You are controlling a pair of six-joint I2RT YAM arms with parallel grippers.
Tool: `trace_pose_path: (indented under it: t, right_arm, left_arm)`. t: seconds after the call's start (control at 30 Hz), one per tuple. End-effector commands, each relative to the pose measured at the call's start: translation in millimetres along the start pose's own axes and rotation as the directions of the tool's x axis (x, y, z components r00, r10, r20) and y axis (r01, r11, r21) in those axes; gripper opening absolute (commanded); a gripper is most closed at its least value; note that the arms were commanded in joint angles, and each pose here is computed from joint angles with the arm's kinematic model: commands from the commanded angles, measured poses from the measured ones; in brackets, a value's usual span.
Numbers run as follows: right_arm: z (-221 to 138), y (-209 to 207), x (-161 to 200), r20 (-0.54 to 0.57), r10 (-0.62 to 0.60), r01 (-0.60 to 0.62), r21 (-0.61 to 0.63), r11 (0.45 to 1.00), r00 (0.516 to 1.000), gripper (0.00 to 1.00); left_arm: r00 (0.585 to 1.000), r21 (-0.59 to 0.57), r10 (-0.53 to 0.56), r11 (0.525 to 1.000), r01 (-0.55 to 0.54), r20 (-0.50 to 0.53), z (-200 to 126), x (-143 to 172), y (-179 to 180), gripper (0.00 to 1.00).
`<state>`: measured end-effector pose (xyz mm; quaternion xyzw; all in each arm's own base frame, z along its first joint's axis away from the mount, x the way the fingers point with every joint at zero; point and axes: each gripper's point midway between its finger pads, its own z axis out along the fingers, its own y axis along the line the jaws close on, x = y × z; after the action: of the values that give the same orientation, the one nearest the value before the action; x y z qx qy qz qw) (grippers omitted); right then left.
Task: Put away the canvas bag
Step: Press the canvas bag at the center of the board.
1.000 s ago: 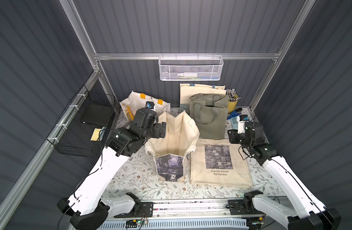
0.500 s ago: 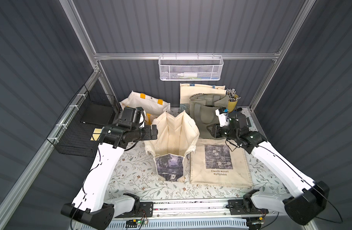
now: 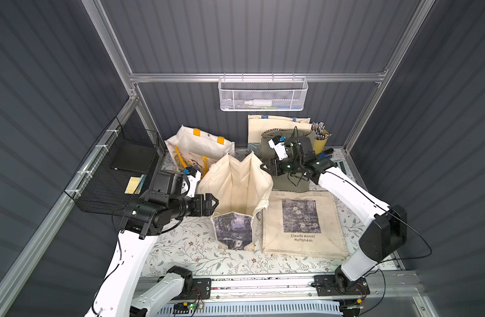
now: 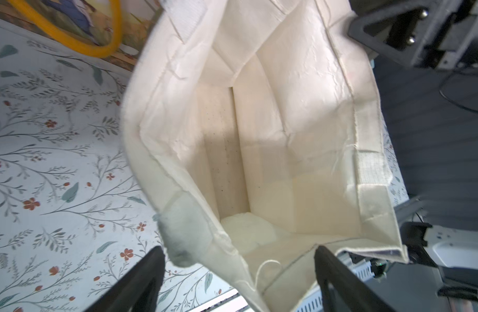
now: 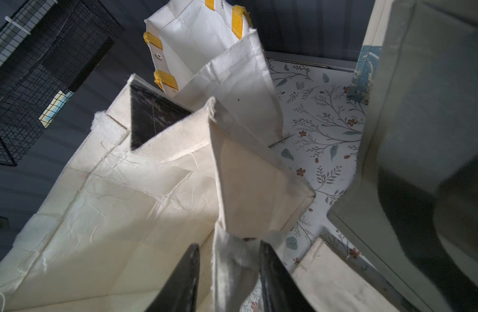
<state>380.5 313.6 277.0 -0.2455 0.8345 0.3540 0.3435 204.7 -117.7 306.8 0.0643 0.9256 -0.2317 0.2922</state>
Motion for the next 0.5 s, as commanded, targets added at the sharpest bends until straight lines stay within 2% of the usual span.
trace_pose_path:
  t: [0.0,0.1,0.27,0.47]
  right_arm:
    - [1,6,-13,-0.005,-0.090,0.090,-0.015,0.996,0.996,0.40]
    - [9,7,-22,-0.037,-0.143,0.142,-0.034,0.989,0.989,0.41]
    - [12,5,-27,-0.096,-0.149,0.147,-0.025,0.989,0.984,0.41]
    - [-31,12,-27,-0.044,-0.195,0.198,0.072,0.978,0.980,0.41]
  left_arm:
    - [0.997,0.159,0.032,0.987,-0.021,-0.065,-8,25,-24,0.84]
    - [0.997,0.140,0.036,0.990,-0.026,-0.063,-18,36,-21,0.82]
    - [0.994,0.082,0.021,0.997,-0.013,-0.105,-19,49,-10,0.80]
    - [0.991,0.084,0.021,0.996,-0.010,-0.130,-15,62,-6,0.79]
